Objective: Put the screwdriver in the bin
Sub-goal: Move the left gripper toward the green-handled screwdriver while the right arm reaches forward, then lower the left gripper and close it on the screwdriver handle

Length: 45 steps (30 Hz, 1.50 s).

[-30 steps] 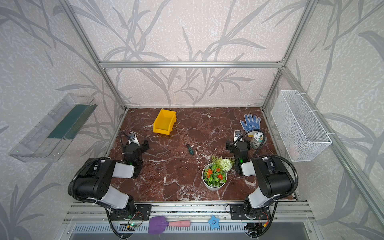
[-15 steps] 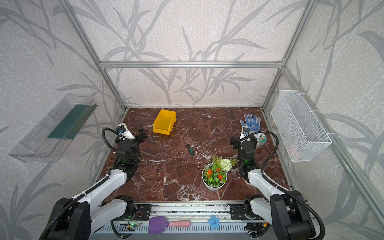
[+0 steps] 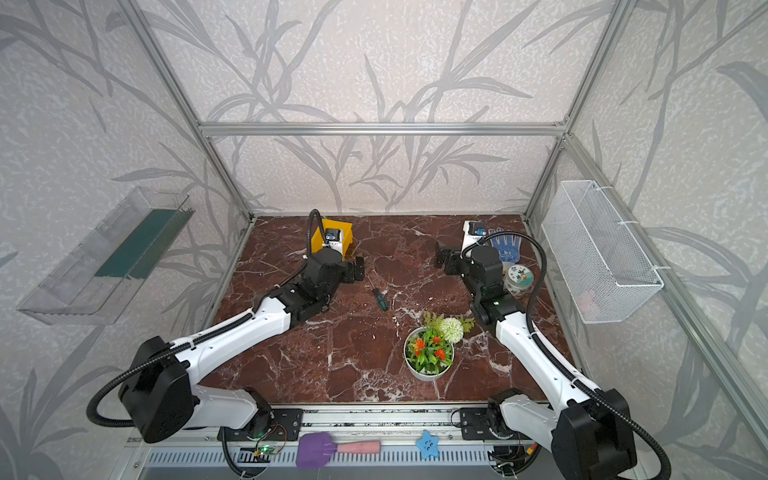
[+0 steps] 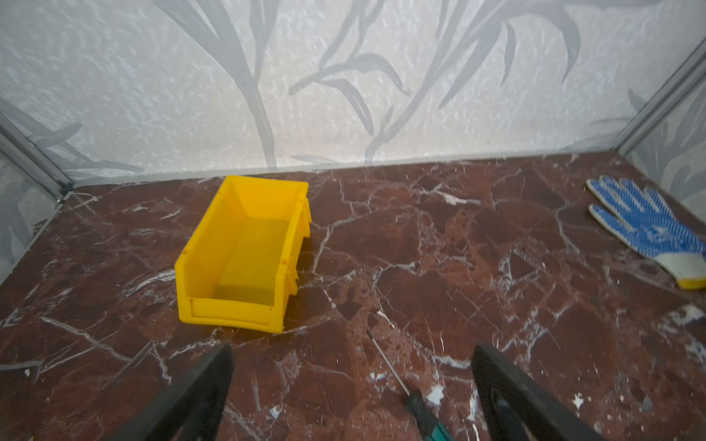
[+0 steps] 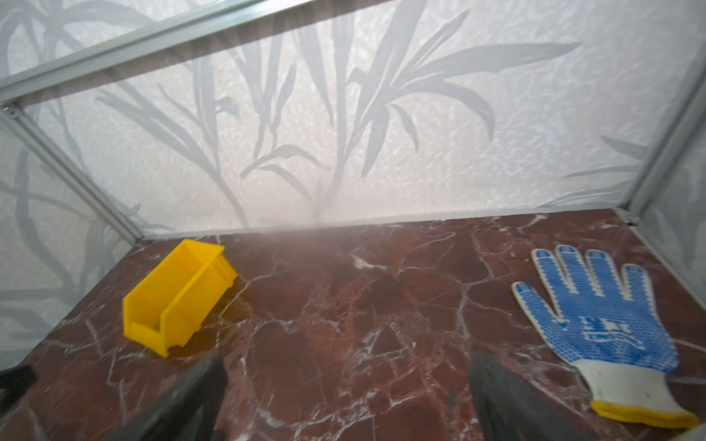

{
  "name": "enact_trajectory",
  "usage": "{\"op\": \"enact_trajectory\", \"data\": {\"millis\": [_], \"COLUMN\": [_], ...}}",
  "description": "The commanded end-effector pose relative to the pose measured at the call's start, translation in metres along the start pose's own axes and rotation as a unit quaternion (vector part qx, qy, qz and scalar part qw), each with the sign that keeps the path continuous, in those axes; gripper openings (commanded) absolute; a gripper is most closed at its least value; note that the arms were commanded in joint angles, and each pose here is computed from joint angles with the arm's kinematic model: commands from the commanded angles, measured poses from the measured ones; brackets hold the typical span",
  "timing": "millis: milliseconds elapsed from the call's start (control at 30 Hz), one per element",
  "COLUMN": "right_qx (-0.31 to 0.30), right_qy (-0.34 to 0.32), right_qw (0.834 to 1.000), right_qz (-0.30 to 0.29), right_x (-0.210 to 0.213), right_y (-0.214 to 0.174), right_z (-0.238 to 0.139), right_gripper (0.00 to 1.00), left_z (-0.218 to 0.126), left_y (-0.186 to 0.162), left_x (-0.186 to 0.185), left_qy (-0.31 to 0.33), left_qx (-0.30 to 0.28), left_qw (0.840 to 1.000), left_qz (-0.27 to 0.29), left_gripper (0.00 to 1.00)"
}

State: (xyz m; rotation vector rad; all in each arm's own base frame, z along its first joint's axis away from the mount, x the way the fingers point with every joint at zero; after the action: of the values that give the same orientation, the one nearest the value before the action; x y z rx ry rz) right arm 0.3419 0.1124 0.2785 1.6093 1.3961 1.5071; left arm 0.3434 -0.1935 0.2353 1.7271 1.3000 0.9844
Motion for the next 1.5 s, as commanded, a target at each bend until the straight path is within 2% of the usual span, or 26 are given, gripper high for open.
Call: {"op": "enact_trajectory", "data": {"millis": [0, 100, 167, 200, 267, 333, 400, 500, 633, 733, 767, 833, 900, 1000, 1200, 1233, 1400, 1467], "right_qx": [0.060, 0.080, 0.091, 0.093, 0.092, 0.092, 0.090, 0.087, 0.079, 0.056, 0.050, 0.047, 0.048, 0.048, 0.031, 0.030, 0.029, 0.024], "right_qy": [0.029, 0.036, 0.047, 0.058, 0.076, 0.075, 0.071, 0.067, 0.054, 0.046, 0.044, 0.042, 0.040, 0.039, 0.033, 0.033, 0.034, 0.031], "right_qw": [0.998, 0.995, 0.993, 0.992, 0.992, 0.992, 0.992, 0.992, 0.993, 0.995, 0.996, 0.996, 0.996, 0.996, 0.997, 0.997, 0.997, 0.997], "right_qz": [-0.022, -0.054, -0.062, -0.059, -0.050, -0.049, -0.052, -0.059, -0.063, -0.065, -0.065, -0.067, -0.068, -0.066, -0.063, -0.062, -0.061, -0.061], "right_x": [0.018, 0.031, 0.034, 0.035, 0.038, 0.038, 0.036, 0.034, 0.029, 0.025, 0.025, 0.024, 0.024, 0.024, 0.021, 0.021, 0.022, 0.021], "right_y": [-0.025, -0.038, -0.048, -0.053, -0.059, -0.064, -0.066, -0.066, -0.062, -0.058, -0.057, -0.055, -0.055, -0.053, -0.048, -0.048, -0.047, -0.046], "right_z": [-0.001, -0.004, -0.004, -0.003, -0.004, -0.005, -0.006, -0.009, -0.015, -0.018, -0.020, -0.021, -0.022, -0.023, -0.028, -0.028, -0.030, -0.031], "right_gripper": [0.99, 0.99, 0.99, 0.99, 0.99, 0.99, 0.99, 0.99, 0.99, 0.99, 0.99, 0.99, 0.99, 0.99, 0.99, 0.99, 0.99, 0.99], "left_z": [-0.002, 0.000, 0.000, 0.001, 0.004, 0.004, 0.006, 0.011, 0.023, 0.033, 0.036, 0.041, 0.043, 0.045, 0.055, 0.056, 0.064, 0.066], "left_y": [-0.028, -0.043, -0.063, -0.070, -0.080, -0.087, -0.087, -0.093, -0.092, -0.099, -0.103, -0.109, -0.111, -0.115, -0.132, -0.133, -0.132, -0.131], "left_x": [-0.001, -0.004, 0.005, 0.007, -0.001, -0.002, -0.018, -0.035, -0.072, -0.091, -0.095, -0.106, -0.113, -0.113, -0.108, -0.109, -0.108, -0.107], "left_qy": [0.027, 0.029, 0.060, 0.063, 0.030, 0.031, -0.014, -0.039, -0.090, -0.095, -0.088, -0.084, -0.077, -0.049, -0.006, -0.002, 0.011, 0.018], "left_qx": [0.069, 0.087, 0.126, 0.137, 0.137, 0.150, 0.165, 0.208, 0.224, 0.244, 0.253, 0.269, 0.278, 0.287, 0.311, 0.312, 0.310, 0.310], "left_qw": [0.996, 0.995, 0.989, 0.986, 0.988, 0.985, 0.982, 0.966, 0.944, 0.927, 0.924, 0.919, 0.921, 0.927, 0.928, 0.929, 0.935, 0.938], "left_qz": [0.050, 0.031, -0.051, -0.069, -0.058, -0.081, -0.087, -0.150, -0.225, -0.267, -0.272, -0.275, -0.262, -0.238, -0.204, -0.197, -0.169, -0.156], "left_gripper": [0.99, 0.99, 0.99, 0.99, 0.99, 0.99, 0.99, 0.99, 0.91, 0.81, 0.81, 0.80, 0.81, 0.81, 0.76, 0.70, 0.65, 0.57]}}
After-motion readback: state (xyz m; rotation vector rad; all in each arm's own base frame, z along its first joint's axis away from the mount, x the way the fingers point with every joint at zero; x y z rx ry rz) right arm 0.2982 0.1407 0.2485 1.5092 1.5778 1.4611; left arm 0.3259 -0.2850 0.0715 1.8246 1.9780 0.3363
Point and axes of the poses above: each gripper's point midway between its finger pads, its own z axis out along the fingers, its own x axis along the line the jaws close on, y = z × x, the point moved 4 cm from there along -z, back along the fingers, and after that the axes turned 10 degrees about z, right-handed, at the moved point
